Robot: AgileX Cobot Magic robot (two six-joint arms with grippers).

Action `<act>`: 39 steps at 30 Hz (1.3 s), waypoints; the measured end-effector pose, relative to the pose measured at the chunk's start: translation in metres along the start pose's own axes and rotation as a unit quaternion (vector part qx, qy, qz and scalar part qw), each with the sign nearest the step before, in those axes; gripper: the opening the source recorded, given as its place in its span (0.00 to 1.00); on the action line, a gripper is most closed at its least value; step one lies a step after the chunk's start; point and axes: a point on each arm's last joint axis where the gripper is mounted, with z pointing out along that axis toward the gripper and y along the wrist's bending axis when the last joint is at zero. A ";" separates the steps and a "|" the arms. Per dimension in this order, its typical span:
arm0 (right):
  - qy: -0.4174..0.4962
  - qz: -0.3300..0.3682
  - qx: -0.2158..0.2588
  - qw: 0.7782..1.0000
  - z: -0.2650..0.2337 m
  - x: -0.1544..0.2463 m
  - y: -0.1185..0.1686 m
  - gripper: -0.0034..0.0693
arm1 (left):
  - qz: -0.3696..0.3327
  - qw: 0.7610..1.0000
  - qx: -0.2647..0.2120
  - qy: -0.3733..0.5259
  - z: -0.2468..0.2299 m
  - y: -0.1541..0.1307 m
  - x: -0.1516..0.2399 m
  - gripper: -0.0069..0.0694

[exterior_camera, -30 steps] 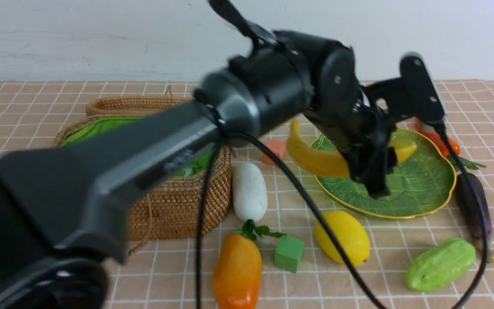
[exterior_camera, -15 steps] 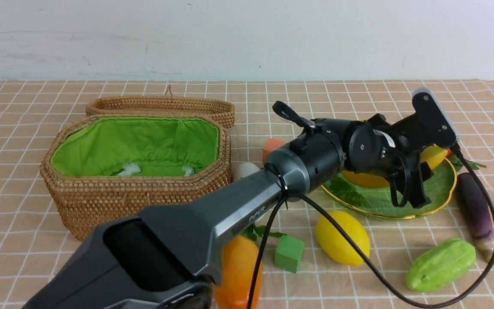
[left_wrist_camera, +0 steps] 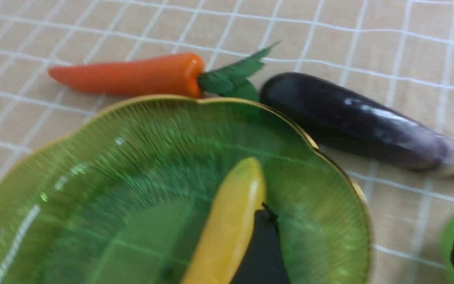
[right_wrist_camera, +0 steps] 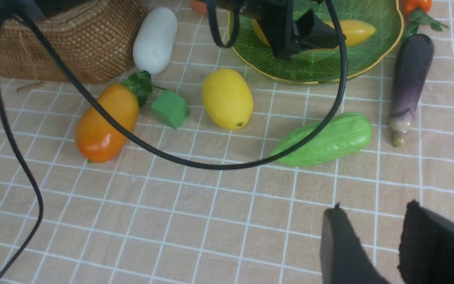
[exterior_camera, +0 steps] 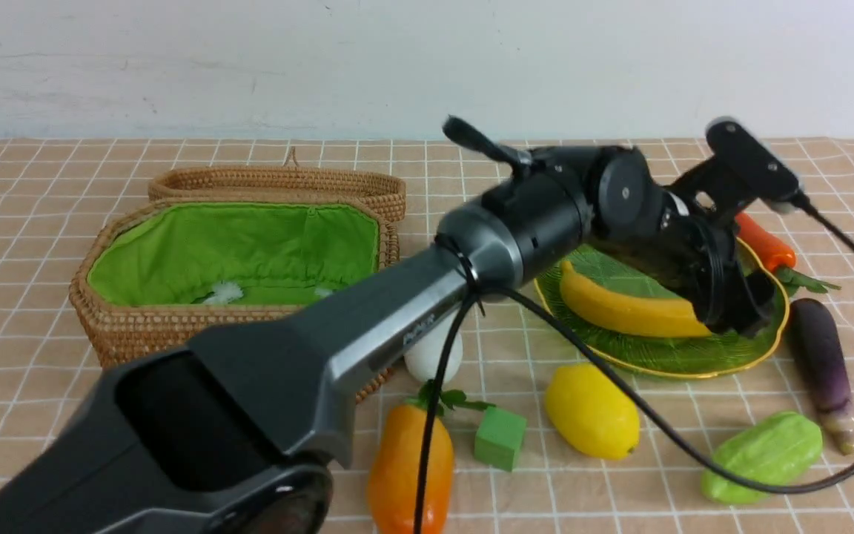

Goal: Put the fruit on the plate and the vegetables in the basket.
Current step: Grab the mango with your left arm and place it on the right plate

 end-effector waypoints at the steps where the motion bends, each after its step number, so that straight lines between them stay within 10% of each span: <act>1: 0.000 -0.006 0.000 1.000 0.000 0.000 0.000 0.37 | -0.045 0.998 0.014 0.037 -0.025 -0.006 -0.009 0.72; 7: -0.006 -0.016 -0.002 1.000 0.000 -0.001 0.000 0.37 | -0.173 0.970 -0.073 0.152 -0.125 -0.025 -0.035 0.19; 17: -0.016 -0.028 -0.004 0.999 -0.001 -0.003 0.001 0.37 | -0.234 0.936 -0.145 0.221 -0.185 -0.058 0.001 0.07; 22: -0.017 -0.029 -0.004 0.999 -0.001 -0.003 0.001 0.37 | -0.263 0.892 -0.179 0.322 -0.170 -0.061 0.063 0.22; 32: -0.028 -0.054 -0.009 0.998 -0.001 -0.005 0.002 0.37 | -0.290 0.862 -0.264 0.322 -0.118 -0.046 0.115 0.93; 39: -0.025 -0.054 -0.013 0.998 -0.001 -0.005 0.002 0.37 | -0.281 0.837 -0.276 0.379 -0.080 -0.043 0.152 0.89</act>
